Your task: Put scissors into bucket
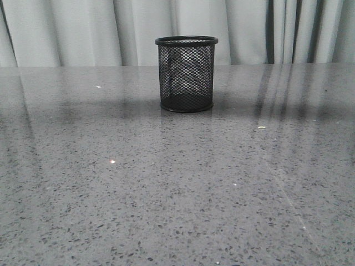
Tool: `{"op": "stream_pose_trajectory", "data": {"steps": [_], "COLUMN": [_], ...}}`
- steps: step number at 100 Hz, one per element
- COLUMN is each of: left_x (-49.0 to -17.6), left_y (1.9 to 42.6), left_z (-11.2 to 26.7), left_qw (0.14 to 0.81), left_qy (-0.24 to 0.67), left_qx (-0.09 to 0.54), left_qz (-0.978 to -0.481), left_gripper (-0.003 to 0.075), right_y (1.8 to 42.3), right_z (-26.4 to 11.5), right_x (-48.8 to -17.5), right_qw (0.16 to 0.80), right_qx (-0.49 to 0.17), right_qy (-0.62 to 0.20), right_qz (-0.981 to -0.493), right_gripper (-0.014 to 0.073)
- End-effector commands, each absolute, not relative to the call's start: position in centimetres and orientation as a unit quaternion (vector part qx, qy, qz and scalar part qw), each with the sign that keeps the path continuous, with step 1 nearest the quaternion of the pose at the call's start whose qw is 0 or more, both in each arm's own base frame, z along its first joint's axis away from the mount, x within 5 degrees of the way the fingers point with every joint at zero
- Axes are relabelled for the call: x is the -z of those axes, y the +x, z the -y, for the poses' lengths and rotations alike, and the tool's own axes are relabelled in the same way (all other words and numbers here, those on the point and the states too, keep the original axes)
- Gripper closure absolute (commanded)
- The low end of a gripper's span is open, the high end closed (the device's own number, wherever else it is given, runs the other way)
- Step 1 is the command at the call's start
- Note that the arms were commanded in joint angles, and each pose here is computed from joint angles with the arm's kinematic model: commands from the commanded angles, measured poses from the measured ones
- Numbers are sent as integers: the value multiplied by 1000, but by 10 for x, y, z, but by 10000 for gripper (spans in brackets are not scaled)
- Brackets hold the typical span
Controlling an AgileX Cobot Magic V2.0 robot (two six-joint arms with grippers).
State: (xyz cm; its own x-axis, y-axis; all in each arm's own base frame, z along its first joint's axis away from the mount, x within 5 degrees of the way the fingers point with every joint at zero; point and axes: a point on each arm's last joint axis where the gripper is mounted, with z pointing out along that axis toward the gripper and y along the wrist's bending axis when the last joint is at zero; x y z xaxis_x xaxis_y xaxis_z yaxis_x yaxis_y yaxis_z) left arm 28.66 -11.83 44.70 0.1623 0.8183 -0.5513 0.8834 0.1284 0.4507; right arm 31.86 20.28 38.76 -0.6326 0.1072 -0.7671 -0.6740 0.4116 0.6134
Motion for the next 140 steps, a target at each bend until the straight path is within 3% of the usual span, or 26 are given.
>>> {"op": "stream_pose_trajectory", "data": {"steps": [1,29,58,93,140], "left_x": [-479,-508,-519,-526,-528], "left_y": [261,241,235,228,227], "left_z": [118,99,61,52,56], "left_qw": [432,471,487,501,511], "left_qy": [630,557,413,385,383], "left_qx": [67,67,89,99,118], "left_qz": [-642,-681,-765,-769,-760], "left_gripper": [337,344,344,344,344], "right_y": [310,308,295,270,270], "right_z": [-194,-175,-146,-115,-113], "right_x": [-420,-440,-471,-509,-497], "right_qw": [423,465,488,459,389], "right_qx": [-521,-458,-322,-177,-153], "right_qy": [-194,-227,-237,-233,-244], "right_qz": [-715,-723,-776,-839,-875], "right_gripper": [657,638,638,638,638]}}
